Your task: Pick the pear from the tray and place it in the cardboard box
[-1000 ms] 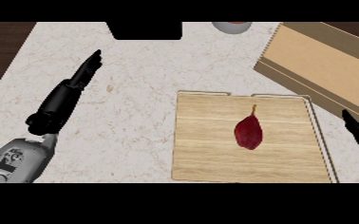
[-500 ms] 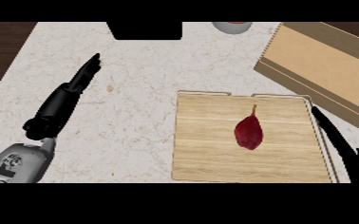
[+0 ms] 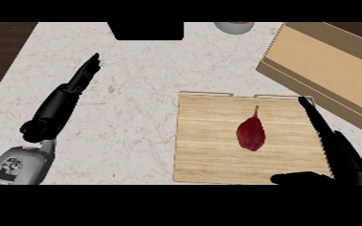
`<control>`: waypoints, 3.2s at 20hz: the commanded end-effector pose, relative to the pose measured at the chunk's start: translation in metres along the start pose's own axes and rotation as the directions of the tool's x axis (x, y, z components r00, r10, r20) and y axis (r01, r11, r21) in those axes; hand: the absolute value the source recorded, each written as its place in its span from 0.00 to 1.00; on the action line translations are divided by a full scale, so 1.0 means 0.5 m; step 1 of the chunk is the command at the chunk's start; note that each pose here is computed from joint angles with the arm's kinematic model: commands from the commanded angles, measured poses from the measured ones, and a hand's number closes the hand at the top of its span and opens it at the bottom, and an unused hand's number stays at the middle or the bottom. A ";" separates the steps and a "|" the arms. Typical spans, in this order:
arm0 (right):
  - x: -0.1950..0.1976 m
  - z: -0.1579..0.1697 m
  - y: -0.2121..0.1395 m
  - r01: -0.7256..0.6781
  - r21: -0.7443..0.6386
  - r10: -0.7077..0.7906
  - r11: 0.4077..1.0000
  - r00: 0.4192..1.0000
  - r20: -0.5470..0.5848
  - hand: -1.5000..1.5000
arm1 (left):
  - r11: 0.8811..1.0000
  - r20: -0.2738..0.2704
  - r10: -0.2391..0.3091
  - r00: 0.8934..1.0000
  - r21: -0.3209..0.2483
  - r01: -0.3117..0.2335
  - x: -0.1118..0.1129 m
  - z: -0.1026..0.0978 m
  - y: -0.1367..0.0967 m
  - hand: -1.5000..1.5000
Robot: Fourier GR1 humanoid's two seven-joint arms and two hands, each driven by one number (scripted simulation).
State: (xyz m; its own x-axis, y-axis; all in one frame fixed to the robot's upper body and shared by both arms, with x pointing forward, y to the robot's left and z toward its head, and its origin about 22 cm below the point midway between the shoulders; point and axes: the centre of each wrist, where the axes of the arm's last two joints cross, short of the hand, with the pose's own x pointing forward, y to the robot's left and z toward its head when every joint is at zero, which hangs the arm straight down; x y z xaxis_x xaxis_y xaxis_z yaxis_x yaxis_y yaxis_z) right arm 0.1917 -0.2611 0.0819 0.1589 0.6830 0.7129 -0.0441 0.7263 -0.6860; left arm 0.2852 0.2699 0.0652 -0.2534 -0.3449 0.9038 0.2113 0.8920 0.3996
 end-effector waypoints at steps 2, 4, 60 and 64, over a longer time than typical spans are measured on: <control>0.005 -0.009 0.046 -0.017 0.017 0.017 1.000 1.000 -0.005 0.00 | 1.000 -0.025 0.007 1.000 -0.006 -0.008 -0.002 -0.008 -0.015 0.50; -0.026 -0.039 0.038 -0.038 0.028 0.039 0.999 0.999 -0.038 0.00 | 1.000 0.000 -0.008 1.000 -0.003 0.008 -0.011 -0.006 -0.015 0.50; 0.115 -0.275 0.085 -0.618 -0.110 0.486 0.779 0.484 0.728 1.00 | 1.000 0.015 0.017 1.000 -0.020 -0.016 0.010 -0.025 -0.009 0.50; 0.172 -0.255 -0.026 -0.571 -0.179 0.495 0.801 0.466 0.733 1.00 | 1.000 -0.009 -0.004 1.000 -0.006 0.004 0.007 -0.028 -0.004 0.50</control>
State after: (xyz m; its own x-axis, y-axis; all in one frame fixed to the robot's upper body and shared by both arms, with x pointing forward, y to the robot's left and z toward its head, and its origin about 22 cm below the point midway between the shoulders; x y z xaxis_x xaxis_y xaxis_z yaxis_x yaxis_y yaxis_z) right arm 0.3295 -0.2087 0.0863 -0.6305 0.7624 0.1458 -0.0188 0.1728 -0.9848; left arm 0.2937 0.2629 0.0676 -0.2534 -0.3432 0.9044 0.2298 0.8868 0.4009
